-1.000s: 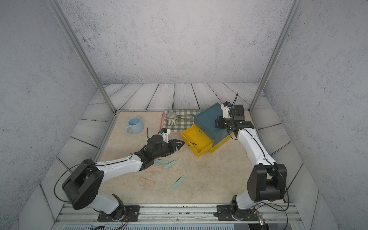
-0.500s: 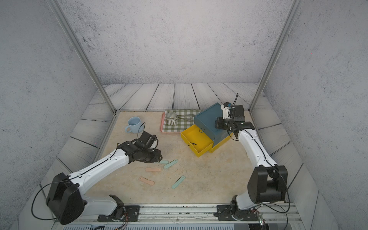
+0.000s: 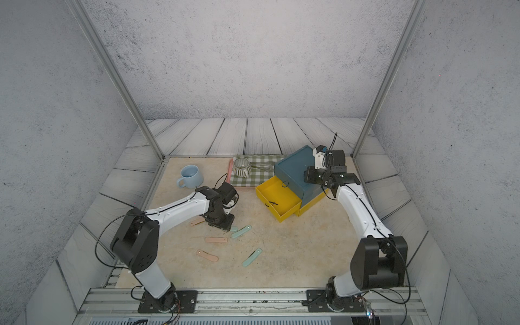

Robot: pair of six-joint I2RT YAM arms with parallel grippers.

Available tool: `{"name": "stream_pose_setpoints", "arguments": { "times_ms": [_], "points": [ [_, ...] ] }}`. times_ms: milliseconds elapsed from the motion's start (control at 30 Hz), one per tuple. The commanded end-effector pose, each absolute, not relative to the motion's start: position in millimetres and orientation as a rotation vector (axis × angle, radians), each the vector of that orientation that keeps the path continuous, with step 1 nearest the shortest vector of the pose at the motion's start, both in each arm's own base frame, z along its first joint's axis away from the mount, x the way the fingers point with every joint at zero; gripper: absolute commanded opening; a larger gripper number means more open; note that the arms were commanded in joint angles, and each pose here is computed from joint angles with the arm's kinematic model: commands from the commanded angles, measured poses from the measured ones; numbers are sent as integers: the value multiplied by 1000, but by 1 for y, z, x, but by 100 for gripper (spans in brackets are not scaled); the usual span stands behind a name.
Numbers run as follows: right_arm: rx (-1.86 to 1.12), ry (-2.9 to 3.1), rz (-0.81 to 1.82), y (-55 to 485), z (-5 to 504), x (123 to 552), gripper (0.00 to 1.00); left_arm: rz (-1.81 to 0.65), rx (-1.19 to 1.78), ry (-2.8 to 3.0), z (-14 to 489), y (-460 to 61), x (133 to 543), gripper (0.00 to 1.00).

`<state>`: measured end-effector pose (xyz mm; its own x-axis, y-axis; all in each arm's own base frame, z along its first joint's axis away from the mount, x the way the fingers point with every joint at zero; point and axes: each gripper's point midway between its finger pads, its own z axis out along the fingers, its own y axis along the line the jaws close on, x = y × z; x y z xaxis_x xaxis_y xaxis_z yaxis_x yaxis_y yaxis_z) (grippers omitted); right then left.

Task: Place the fruit knives into the drawer by color
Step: Pick up the fruit knife from the center of the board.

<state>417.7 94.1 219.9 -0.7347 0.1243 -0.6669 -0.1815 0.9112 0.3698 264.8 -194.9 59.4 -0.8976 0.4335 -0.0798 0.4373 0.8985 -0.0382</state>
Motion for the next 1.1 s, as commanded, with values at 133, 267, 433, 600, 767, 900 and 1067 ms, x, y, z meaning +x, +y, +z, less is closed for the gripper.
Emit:
{"name": "stream_pose_setpoints", "arguments": {
  "times_ms": [133, 267, 433, 600, 767, 900, 1067],
  "points": [
    [107, 2889, 443, 76, 99, 329, 8, -14, 795, 2978, 53, -190, 271, 47],
    [107, 2885, 457, 78, 100, 331, 8, -39, 843, 2933, 56, -197, 279, 50],
    [108, 2884, 462, 78, 101, 331, 8, -60, 917, 2929, 49, -203, 280, 52],
    [106, 2886, 462, 78, 100, 330, 8, -59, 956, 2924, 43, -204, 281, 52],
    [105, 2885, 464, 79, 101, 329, 8, -26, 1003, 2931, 39, -203, 284, 52],
    [107, 2884, 466, 78, 101, 329, 8, -28, 1037, 2929, 38, -204, 284, 52],
    [108, 2887, 468, 79, 99, 329, 8, -19, 1060, 2949, 31, -203, 283, 52]
  ]
}}
